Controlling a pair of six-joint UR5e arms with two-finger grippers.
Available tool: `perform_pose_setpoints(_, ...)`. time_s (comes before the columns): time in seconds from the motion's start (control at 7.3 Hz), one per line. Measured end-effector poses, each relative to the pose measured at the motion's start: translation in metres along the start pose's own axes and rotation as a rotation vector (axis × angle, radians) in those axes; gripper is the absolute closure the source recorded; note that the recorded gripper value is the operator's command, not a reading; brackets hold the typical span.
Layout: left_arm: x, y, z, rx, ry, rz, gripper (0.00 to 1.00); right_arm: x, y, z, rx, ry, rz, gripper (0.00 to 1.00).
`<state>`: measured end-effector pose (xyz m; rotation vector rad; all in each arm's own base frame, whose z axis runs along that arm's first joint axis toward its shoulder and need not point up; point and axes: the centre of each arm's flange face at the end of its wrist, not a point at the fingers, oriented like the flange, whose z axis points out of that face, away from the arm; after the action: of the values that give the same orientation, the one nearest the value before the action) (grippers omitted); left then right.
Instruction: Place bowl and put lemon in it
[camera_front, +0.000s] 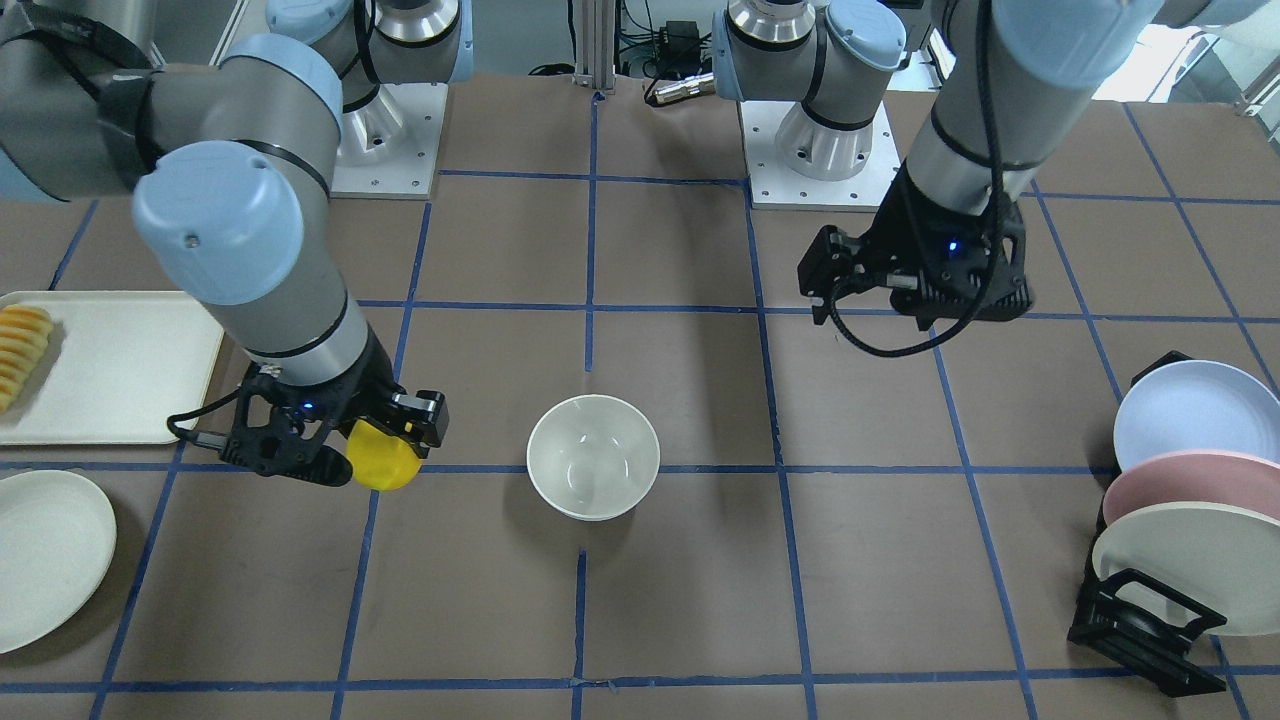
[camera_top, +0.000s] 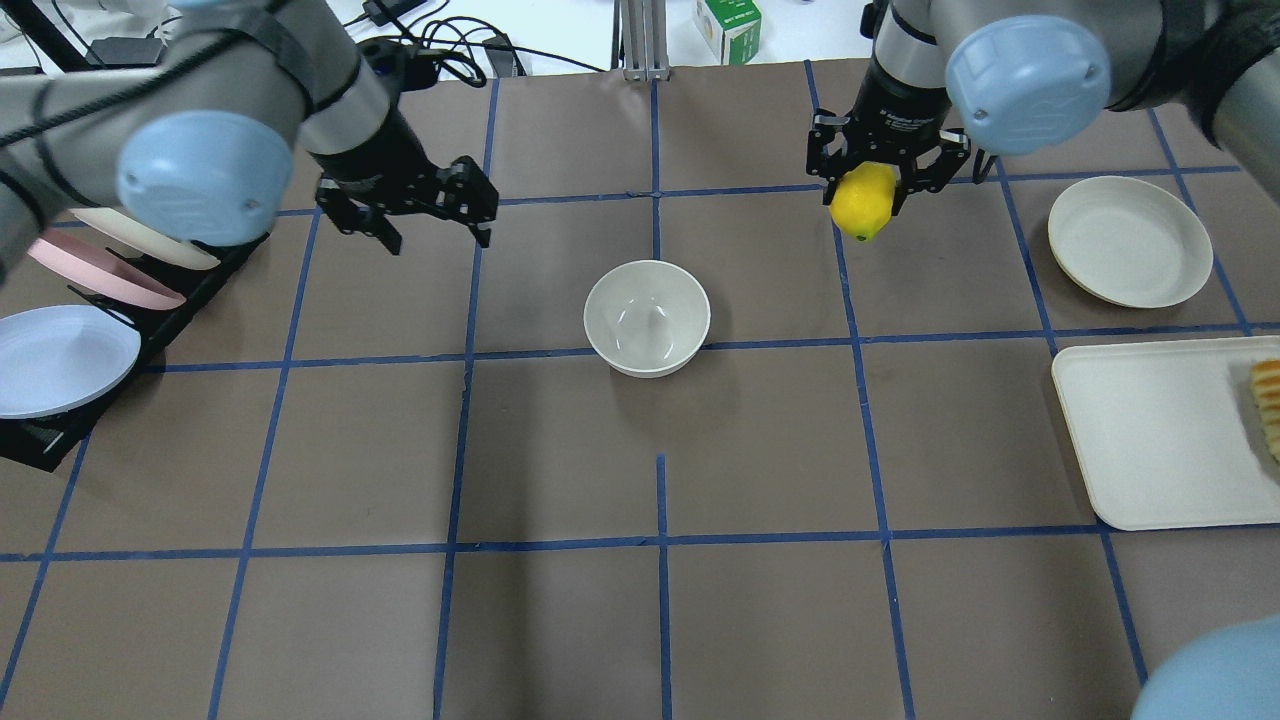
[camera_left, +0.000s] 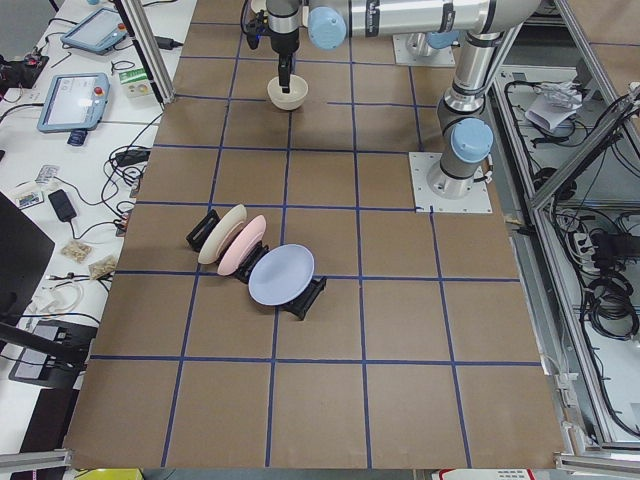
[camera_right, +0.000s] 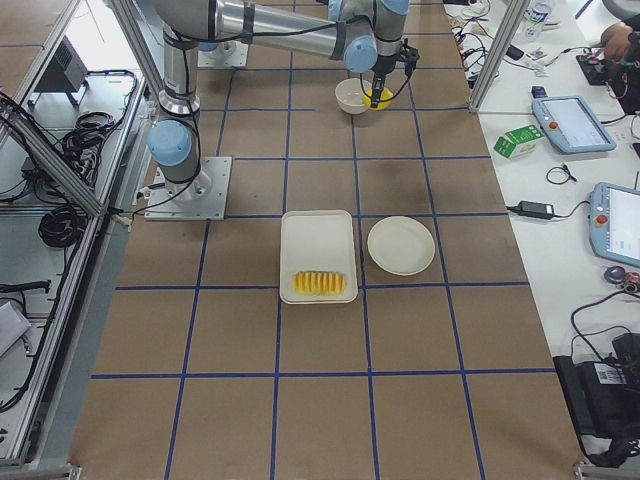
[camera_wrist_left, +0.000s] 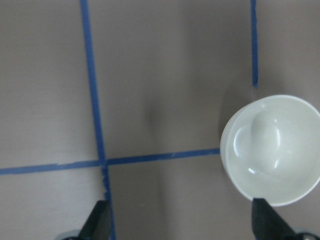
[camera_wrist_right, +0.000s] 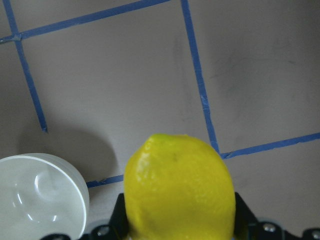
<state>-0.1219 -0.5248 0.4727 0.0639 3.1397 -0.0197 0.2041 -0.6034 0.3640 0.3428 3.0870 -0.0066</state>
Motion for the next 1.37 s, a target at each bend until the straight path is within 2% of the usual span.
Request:
perform_pose_setpoints(0.27, -0.003, 0.012, -0.020, 0.015, -0.020, -0.005, 0.00, -0.053, 0.015, 0.029, 0.017, -0.009, 0.028, 1.00)
perform_pose_setpoints(0.55, -0.002, 0.014, -0.022, -0.003, -0.010, -0.006, 0.00, -0.093, 0.031, 0.055, 0.023, -0.014, 0.058, 1.00)
perform_pose_setpoints(0.96, -0.002, 0.019, -0.029, -0.008, -0.006, -0.009, 0.00, -0.134, 0.049, 0.088, 0.043, -0.032, 0.083, 1.00)
perform_pose_setpoints(1.37, -0.006, 0.019, -0.032, -0.004, -0.004, -0.017, 0.00, -0.145, 0.055, 0.105, 0.037, -0.030, 0.071, 1.00)
